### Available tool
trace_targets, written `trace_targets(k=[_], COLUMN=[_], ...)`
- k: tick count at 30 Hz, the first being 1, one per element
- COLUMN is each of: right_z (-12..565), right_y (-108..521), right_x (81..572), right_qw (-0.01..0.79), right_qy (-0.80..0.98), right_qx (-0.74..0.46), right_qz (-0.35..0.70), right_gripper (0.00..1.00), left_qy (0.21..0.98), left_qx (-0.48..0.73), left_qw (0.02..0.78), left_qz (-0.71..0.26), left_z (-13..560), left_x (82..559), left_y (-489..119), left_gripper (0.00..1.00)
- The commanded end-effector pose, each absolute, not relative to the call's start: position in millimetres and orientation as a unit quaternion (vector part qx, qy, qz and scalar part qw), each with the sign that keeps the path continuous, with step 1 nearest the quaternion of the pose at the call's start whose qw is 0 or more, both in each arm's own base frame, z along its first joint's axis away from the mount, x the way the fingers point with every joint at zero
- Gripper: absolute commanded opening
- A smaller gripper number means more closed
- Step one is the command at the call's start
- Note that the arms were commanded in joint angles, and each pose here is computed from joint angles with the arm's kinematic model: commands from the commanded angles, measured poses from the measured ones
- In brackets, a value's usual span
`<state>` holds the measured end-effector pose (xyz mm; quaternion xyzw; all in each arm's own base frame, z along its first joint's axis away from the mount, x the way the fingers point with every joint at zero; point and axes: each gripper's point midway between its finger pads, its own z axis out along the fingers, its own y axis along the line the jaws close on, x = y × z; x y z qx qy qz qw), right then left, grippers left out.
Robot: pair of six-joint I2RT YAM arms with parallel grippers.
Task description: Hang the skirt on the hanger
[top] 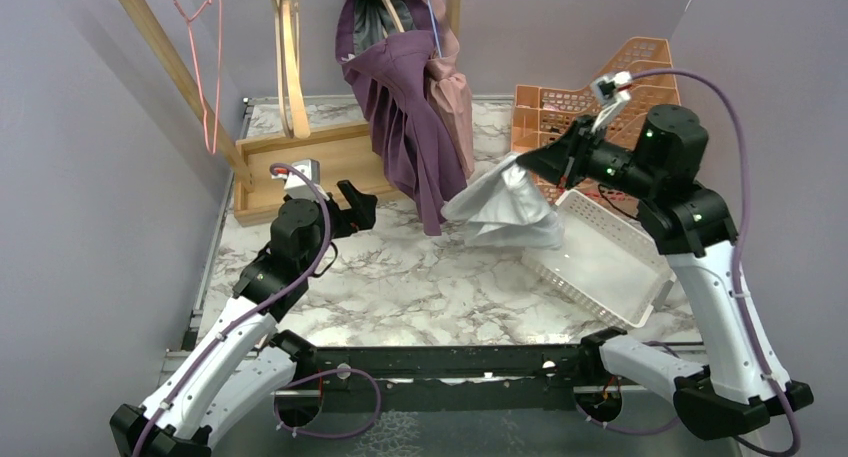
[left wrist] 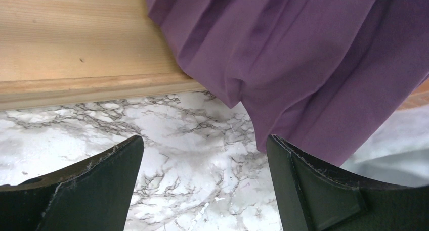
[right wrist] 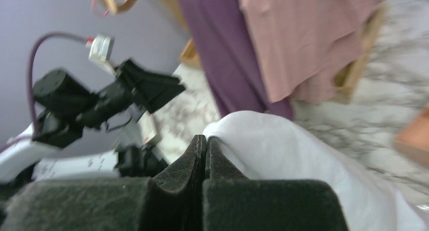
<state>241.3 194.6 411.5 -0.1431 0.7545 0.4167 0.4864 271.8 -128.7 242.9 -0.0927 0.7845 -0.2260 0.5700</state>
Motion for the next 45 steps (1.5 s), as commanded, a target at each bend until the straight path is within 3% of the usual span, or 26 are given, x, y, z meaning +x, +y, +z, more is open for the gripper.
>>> trace_targets(k=[1,9,17,24,32,45], right_z=[381,330,366,376,365,358], right_y=[231,277,321,337,340,337], right_x=[210,202,201,206,223,243], right_qw=[0.367,0.269,0.292,0.303,0.328,0.363], right_qy=[0.724,0.727,0.671,0.657,0.677,0.701], right_qx=[-0.226,-0.261,-0.306,-0.331,-0.308,-0.267], right_qz=[0.538,0.575,0.609,0.606,0.583,0.553], right_gripper=[0.01,0.01,0.01,0.01,0.01,0.01], left_qy=[0.793,0.842,0.821,0.793,0.763,0.749], left_qx=[-0.126,-0.131,-0.228,-0.307,-0.368,-0.412], left_qw=[0.547,0.370,0.239,0.254,0.191,0.128], left_qz=[-0.234,-0.369,-0.467,-0.461,-0.495,-0.503], left_z=[241,192,185,192,185,167], left_x=[263,222,190,190,176,176], left_y=[-125,-182,-206,-186,-189,-199], left_gripper=[0.92,0.92,0.86,0.84,0.79,0.82])
